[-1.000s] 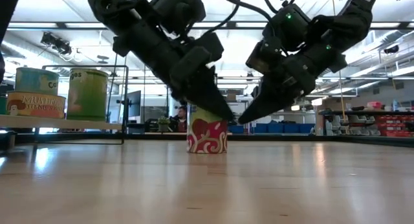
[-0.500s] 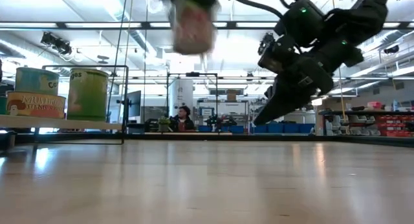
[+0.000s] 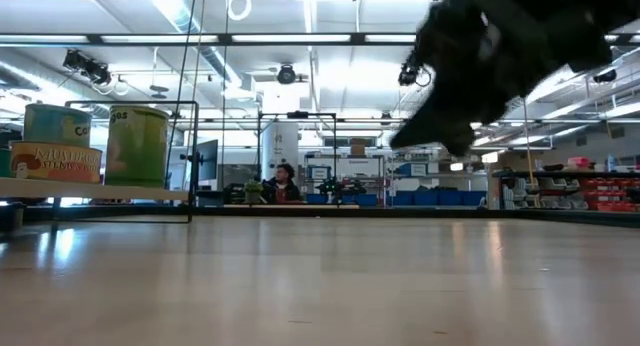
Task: Pick and place cans onto a shelf
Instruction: Put the canned spaghetti sauce on the shelf
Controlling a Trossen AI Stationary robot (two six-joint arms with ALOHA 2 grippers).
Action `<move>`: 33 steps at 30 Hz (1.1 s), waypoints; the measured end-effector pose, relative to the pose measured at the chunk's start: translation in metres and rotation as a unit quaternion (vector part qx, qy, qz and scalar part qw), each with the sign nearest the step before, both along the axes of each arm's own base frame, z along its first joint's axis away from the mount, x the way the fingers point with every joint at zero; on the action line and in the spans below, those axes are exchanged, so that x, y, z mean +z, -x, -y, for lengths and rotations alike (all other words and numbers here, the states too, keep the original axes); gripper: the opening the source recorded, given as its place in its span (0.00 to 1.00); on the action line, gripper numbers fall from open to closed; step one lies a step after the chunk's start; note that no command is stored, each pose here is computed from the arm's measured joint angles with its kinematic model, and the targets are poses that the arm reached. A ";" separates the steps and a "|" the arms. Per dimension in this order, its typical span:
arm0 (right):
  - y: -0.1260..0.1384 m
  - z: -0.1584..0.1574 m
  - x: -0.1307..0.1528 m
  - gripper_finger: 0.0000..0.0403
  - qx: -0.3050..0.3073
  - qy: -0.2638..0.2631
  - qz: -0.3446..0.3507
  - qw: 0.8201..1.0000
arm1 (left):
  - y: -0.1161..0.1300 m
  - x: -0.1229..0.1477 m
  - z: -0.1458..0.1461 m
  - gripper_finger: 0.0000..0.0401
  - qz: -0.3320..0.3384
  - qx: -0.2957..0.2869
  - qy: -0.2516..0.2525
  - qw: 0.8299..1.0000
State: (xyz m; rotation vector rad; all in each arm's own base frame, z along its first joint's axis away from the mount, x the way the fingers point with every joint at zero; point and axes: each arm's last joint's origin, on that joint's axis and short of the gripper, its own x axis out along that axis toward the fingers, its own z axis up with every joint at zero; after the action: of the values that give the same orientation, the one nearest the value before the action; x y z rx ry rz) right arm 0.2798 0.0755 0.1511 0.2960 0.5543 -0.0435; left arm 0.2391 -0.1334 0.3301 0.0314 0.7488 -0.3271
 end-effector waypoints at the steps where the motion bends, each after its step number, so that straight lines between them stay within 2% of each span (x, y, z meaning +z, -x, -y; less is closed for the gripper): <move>1: -0.004 -0.004 0.006 0.02 -0.004 -0.002 0.012 1.000 | 0.004 0.000 0.003 0.67 0.002 -0.022 0.003 1.000; 4: -0.012 -0.015 0.023 0.02 -0.008 -0.002 0.042 0.999 | 0.017 0.000 0.009 0.67 0.001 -0.092 -0.017 0.996; 7: -0.020 -0.023 0.040 0.02 -0.016 -0.016 0.073 0.997 | 0.028 0.002 0.013 0.67 0.014 -0.166 -0.065 0.984; 12: -0.028 -0.036 0.063 0.02 -0.038 -0.039 0.111 0.992 | 0.038 0.001 0.013 0.67 0.030 -0.286 -0.126 0.949; 15: -0.029 -0.045 0.072 0.02 -0.047 -0.043 0.127 0.990 | 0.044 -0.003 0.008 0.67 0.008 -0.324 -0.169 0.931; 18: -0.029 -0.052 0.078 0.02 -0.061 -0.041 0.139 0.988 | 0.049 -0.009 0.003 0.67 -0.009 -0.370 -0.225 0.901; 20: -0.027 -0.054 0.078 0.02 -0.071 -0.035 0.142 0.987 | 0.048 -0.007 0.004 0.67 0.014 -0.391 -0.239 0.889; 26: -0.025 -0.058 0.077 0.02 -0.087 -0.027 0.144 0.985 | 0.053 -0.009 0.012 0.67 -0.006 -0.418 -0.157 0.895; 29: -0.025 -0.058 0.076 0.02 -0.100 -0.033 0.146 0.984 | 0.057 -0.016 0.014 0.67 -0.024 -0.433 -0.142 0.890; 33: -0.026 -0.057 0.075 0.02 -0.115 -0.031 0.147 0.982 | 0.057 -0.027 0.024 0.67 -0.001 -0.465 -0.100 0.880</move>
State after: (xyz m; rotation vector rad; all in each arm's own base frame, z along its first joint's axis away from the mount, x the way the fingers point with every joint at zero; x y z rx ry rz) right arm 0.3053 0.1325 0.2263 0.4176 0.2262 -0.2027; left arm 0.1822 -0.1574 0.3027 0.6027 0.7258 -1.1665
